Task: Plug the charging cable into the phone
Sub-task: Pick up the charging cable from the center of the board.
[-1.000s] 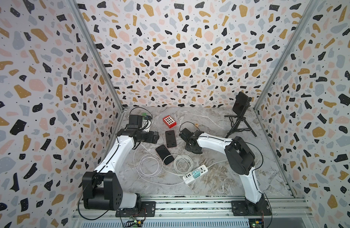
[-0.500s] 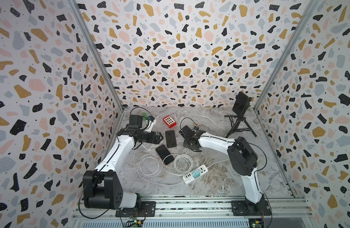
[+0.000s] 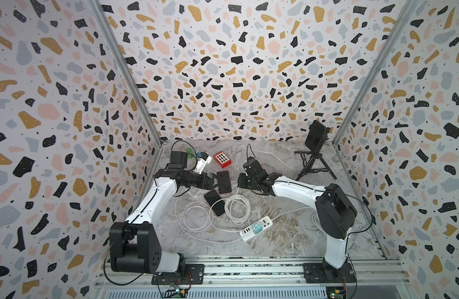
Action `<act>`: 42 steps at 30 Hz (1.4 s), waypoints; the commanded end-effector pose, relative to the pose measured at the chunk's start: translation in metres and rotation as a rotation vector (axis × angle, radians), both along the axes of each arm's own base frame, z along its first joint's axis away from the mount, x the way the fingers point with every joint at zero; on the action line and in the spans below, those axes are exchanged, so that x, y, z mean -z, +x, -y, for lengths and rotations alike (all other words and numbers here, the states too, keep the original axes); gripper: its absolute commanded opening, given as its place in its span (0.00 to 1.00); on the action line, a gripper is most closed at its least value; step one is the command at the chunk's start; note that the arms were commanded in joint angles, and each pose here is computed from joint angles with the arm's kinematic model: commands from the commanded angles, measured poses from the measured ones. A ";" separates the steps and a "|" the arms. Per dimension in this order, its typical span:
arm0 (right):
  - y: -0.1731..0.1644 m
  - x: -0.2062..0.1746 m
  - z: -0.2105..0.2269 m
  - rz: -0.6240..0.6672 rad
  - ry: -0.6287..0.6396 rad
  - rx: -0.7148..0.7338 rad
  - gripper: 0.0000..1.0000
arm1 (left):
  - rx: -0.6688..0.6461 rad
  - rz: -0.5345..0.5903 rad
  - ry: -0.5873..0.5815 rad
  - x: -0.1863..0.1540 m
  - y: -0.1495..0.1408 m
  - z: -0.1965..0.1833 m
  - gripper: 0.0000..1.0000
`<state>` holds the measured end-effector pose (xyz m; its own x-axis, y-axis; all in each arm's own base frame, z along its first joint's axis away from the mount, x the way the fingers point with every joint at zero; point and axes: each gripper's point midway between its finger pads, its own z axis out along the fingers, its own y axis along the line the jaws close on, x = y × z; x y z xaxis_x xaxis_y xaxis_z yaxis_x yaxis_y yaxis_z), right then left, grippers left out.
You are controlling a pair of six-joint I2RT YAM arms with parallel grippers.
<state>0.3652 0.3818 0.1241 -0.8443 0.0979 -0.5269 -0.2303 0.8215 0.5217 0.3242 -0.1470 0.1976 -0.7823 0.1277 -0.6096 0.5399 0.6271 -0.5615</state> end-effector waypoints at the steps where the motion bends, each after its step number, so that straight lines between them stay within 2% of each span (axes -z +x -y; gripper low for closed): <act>1: -0.002 -0.063 -0.011 0.139 0.114 -0.131 0.12 | 0.055 0.017 -0.062 -0.006 -0.004 0.008 0.91; 6: -0.002 -0.092 0.007 0.208 0.116 -0.172 0.12 | 0.053 0.053 -0.046 -0.013 -0.004 0.006 0.90; 14: -0.010 -0.115 0.063 0.272 0.036 -0.157 0.11 | 0.061 0.109 -0.082 -0.029 0.003 0.010 0.88; 20: -0.019 -0.132 0.082 0.348 -0.025 -0.184 0.11 | 0.106 0.189 -0.102 -0.050 0.015 0.025 0.87; 24: -0.024 -0.140 0.086 0.387 -0.041 -0.202 0.12 | 0.167 0.254 -0.076 -0.055 0.019 0.046 0.87; 28: -0.024 -0.148 0.099 0.421 -0.082 -0.171 0.12 | 0.234 0.297 0.016 -0.034 0.016 0.066 0.86; 32: -0.028 -0.147 0.101 0.419 -0.073 -0.173 0.13 | 0.290 0.286 0.038 -0.017 0.008 0.079 0.86; 37: -0.030 -0.130 0.087 0.355 -0.008 -0.192 0.13 | 0.341 0.268 0.001 -0.018 -0.001 0.092 0.83; 42: -0.026 -0.112 0.068 0.286 0.085 -0.203 0.16 | 0.401 0.273 -0.028 -0.013 -0.015 0.100 0.73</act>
<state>0.3386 0.3000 0.2324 -0.6519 -0.0486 -0.7567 -0.5267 0.7469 0.4059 0.3180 -0.2406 0.2091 -0.5328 0.3592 -0.7663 0.8320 0.3877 -0.3967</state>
